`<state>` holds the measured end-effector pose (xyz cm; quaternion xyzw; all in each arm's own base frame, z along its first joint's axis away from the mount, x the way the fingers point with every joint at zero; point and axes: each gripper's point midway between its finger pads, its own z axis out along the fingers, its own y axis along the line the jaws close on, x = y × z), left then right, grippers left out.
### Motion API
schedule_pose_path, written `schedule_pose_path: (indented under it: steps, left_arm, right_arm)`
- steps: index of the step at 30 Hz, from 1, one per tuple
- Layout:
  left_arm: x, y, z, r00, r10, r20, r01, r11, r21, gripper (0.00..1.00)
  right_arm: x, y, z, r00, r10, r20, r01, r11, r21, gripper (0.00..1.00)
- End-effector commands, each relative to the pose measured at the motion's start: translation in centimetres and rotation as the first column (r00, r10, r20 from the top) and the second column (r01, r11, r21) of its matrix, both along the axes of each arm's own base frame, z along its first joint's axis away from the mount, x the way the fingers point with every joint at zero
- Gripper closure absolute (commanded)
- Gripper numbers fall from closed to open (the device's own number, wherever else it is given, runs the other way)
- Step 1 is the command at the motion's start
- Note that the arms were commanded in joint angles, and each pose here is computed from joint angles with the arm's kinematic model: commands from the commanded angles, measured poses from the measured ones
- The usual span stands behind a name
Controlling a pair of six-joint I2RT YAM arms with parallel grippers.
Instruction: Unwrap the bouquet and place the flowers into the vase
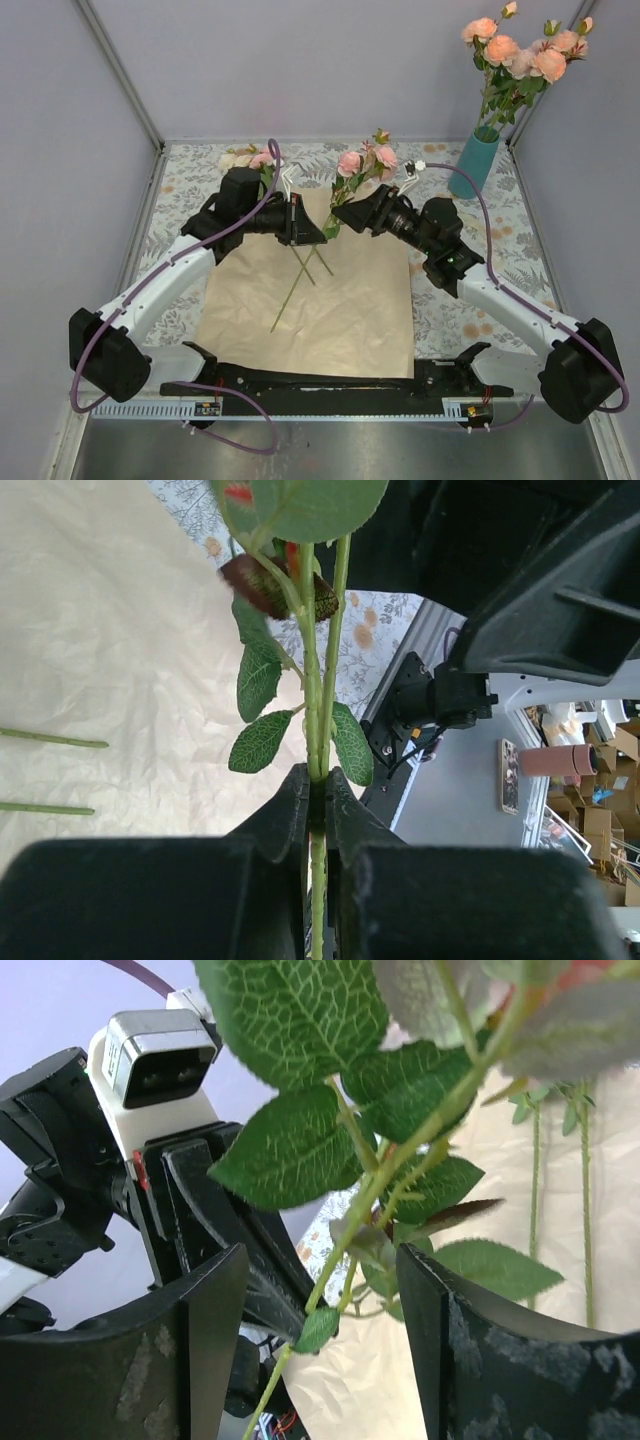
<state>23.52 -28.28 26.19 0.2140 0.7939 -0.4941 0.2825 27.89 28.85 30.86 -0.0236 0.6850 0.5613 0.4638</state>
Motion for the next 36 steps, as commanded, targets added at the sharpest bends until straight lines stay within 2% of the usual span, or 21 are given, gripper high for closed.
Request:
schedule_pose_path:
  steps: [1,5,8,9,12,13,14,15,18,22,23,24,26,30,33,36]
  left_arm:
    - [-1.3,0.0,3.6,0.993,-0.036,0.117,0.046,0.996,-0.081,1.00]
    - [-1.6,0.1,4.2,0.989,-0.033,0.146,0.045,0.996,-0.083,1.00]
    - [-1.8,0.0,4.4,0.989,-0.046,0.144,0.059,0.994,-0.088,1.00]
    - [-1.8,0.1,4.5,0.989,-0.046,0.144,0.059,0.994,-0.089,1.00]
    - [-1.7,0.2,4.4,0.988,-0.038,0.147,0.050,0.996,-0.079,0.99]
    - [-1.7,0.3,4.4,0.988,-0.031,0.151,0.042,0.997,-0.071,0.96]
    - [-1.7,0.5,4.4,0.988,-0.024,0.154,0.034,0.997,-0.063,0.90]
    - [-1.6,0.6,4.5,0.987,-0.015,0.160,0.024,0.998,-0.058,0.81]
    - [-1.6,1.0,5.0,0.983,0.013,0.184,-0.002,0.998,-0.056,0.46]
    - [-2.3,1.8,4.9,0.980,0.030,0.196,-0.022,0.999,-0.045,0.24]
    - [-2.4,2.2,4.7,0.978,0.044,0.204,-0.037,0.999,-0.036,0.05]
    - [-2.5,2.6,4.4,0.976,0.062,0.211,-0.058,0.998,-0.025,0.01]
    - [-2.6,3.4,3.7,0.970,0.089,0.228,-0.091,0.996,-0.001,0.01]
    - [-2.1,5.2,3.0,0.943,0.173,0.285,-0.195,0.980,0.048,0.01]
    - [-2.5,5.5,3.8,0.929,0.180,0.324,-0.201,0.979,0.032,0.01]
    - [-2.4,5.7,4.2,0.922,0.194,0.336,-0.214,0.977,0.022,0.01]
  right_arm:
    - [0.4,1.6,3.4,0.995,0.019,0.098,-0.024,0.999,0.048,0.31]
    - [1.1,2.8,4.1,0.995,0.028,0.097,-0.034,0.998,0.054,0.35]
    - [1.4,3.1,4.4,0.995,0.019,0.100,-0.026,0.998,0.063,0.46]
    - [1.5,3.0,4.4,0.995,0.013,0.102,-0.020,0.998,0.065,0.54]
    - [1.5,2.6,4.8,0.991,-0.009,0.130,-0.002,0.997,0.078,0.85]
    - [1.4,2.5,5.0,0.988,-0.014,0.151,0.002,0.997,0.081,0.96]
    - [1.3,2.3,5.1,0.985,-0.022,0.169,0.009,0.997,0.076,1.00]
    - [1.3,2.0,5.2,0.983,-0.034,0.179,0.022,0.997,0.070,1.00]
    - [1.9,0.5,6.3,0.964,-0.107,0.243,0.109,0.994,0.003,1.00]
    - [2.5,-2.5,8.6,0.889,-0.214,0.404,0.279,0.955,-0.106,1.00]
    - [2.6,-3.6,9.3,0.861,-0.247,0.444,0.331,0.936,-0.122,1.00]
    - [2.7,-4.5,9.7,0.834,-0.264,0.485,0.376,0.915,-0.147,1.00]
    - [3.5,-7.4,11.0,0.756,-0.348,0.554,0.517,0.837,-0.180,1.00]
    - [4.7,-14.9,14.9,0.504,-0.530,0.682,0.808,0.568,-0.156,1.00]
    - [5.2,-19.3,17.3,0.366,-0.558,0.745,0.905,0.400,-0.145,1.00]
    - [5.2,-23.3,19.7,0.229,-0.579,0.783,0.959,0.272,-0.079,1.00]
